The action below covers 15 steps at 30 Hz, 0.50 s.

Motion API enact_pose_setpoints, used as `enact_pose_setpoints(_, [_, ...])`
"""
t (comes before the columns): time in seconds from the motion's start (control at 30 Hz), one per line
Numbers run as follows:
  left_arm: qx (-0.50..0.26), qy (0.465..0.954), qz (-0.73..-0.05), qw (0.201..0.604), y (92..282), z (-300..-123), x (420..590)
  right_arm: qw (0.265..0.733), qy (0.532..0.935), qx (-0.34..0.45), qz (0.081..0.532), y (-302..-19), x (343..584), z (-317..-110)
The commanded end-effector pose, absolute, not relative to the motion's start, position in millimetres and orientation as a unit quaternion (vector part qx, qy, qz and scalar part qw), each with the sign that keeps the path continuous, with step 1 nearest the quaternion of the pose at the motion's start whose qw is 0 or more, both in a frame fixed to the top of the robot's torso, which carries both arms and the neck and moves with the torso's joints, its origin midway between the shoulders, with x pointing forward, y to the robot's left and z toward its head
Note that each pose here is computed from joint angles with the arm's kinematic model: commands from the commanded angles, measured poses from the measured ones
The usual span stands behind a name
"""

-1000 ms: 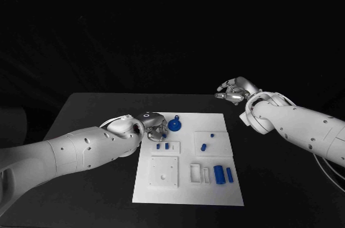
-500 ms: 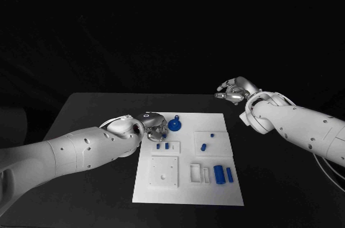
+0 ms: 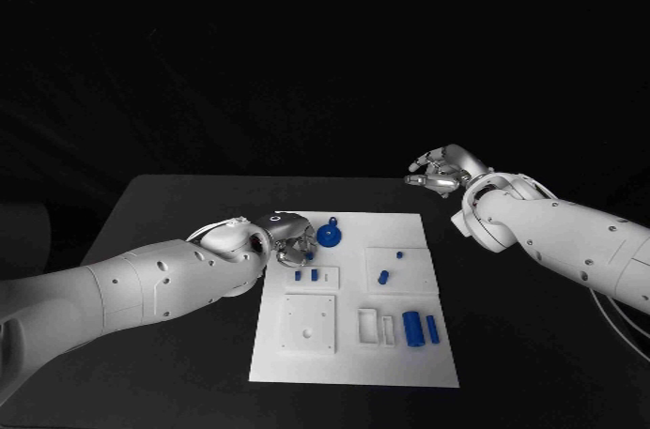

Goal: Assemble the parts on the task board

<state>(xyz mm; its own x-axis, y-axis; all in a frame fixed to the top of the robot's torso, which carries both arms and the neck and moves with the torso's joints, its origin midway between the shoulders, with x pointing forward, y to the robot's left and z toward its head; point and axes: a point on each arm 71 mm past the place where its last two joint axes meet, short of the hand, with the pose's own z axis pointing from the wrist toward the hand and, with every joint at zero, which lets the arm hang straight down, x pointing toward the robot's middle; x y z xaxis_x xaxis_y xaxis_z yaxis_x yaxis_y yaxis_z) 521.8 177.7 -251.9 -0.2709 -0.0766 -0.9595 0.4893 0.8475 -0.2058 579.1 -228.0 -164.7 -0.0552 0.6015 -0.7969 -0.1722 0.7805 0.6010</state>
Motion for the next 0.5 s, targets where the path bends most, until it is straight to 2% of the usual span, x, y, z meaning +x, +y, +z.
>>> enact_pose_setpoints(0.03, [0.139, 0.755, -0.254, 0.589, 173.0, -251.0, 519.6, 0.669, 0.667, 0.154, 0.291, -226.7, 579.0, -164.3])
enact_pose_setpoints(0.5, [0.137, 0.753, -0.254, 0.592, 174.1, -249.9, 518.4, 0.669, 0.667, 0.154, 0.291, -227.1, 579.0, -164.4])
